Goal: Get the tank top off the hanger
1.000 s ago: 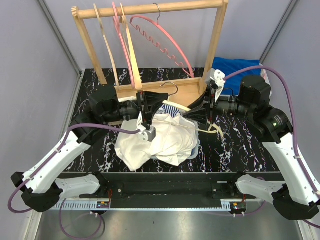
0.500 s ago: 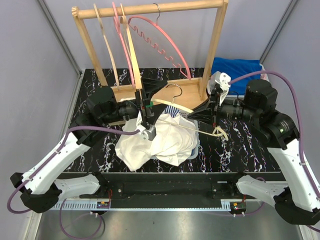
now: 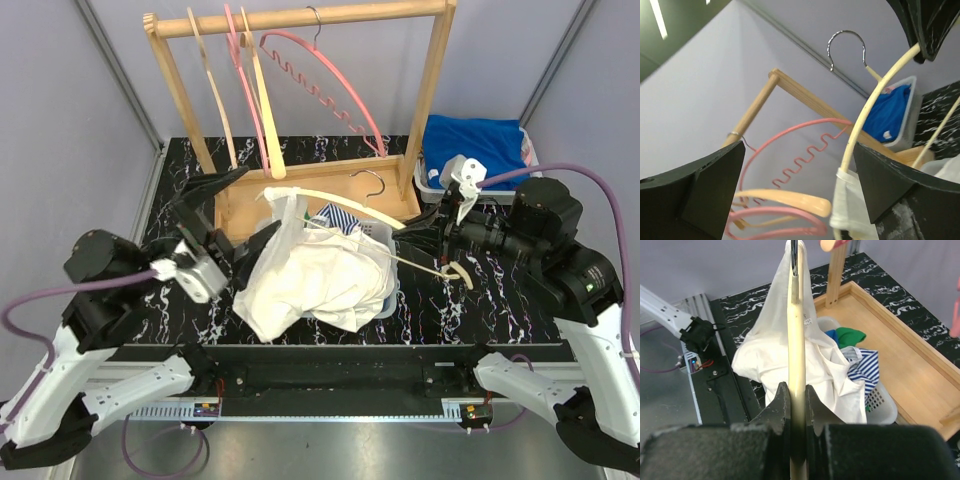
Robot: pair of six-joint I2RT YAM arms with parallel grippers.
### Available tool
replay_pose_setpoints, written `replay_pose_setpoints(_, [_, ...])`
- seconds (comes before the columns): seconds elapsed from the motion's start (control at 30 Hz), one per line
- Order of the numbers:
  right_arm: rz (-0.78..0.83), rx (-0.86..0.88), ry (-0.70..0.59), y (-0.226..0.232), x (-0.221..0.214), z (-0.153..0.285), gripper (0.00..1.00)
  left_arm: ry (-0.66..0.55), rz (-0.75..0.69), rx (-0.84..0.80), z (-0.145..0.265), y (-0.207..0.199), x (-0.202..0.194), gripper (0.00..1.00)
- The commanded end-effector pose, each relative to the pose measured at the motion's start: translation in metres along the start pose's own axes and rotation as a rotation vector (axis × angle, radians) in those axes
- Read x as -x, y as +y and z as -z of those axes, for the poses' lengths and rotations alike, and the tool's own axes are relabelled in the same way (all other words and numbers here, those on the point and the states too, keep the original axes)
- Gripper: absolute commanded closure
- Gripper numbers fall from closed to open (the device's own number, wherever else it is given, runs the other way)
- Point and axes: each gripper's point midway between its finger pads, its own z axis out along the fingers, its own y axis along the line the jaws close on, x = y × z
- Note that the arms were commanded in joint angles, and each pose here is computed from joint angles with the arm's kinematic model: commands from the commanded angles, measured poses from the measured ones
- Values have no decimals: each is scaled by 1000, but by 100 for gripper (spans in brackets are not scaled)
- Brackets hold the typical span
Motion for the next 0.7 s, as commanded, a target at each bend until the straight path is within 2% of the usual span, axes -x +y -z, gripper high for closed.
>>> replay_pose_setpoints(0.0, [62, -95, -45, -18, 17, 3, 100, 147, 425, -5, 17, -34, -25, 1])
replay_pose_setpoints(0.13, [80, -146, -70, -24, 22, 8, 100, 200, 539, -45, 33, -73, -44, 1])
replay_pose_setpoints(0.27, [95, -173, -124, -22, 34, 20, 100, 300, 588, -18, 43, -97, -77, 9])
replay_pose_setpoints(0.37, [81, -156, -145, -15, 41, 24, 100, 345, 608, -2, 42, -104, -91, 17])
replay_pose_setpoints(0.4, [77, -144, -144, -13, 41, 24, 100, 367, 611, -6, 39, -106, -96, 23])
replay_pose_setpoints(0.67, [49, -88, -125, -7, 36, 15, 100, 389, 607, 24, 24, -103, -110, 32])
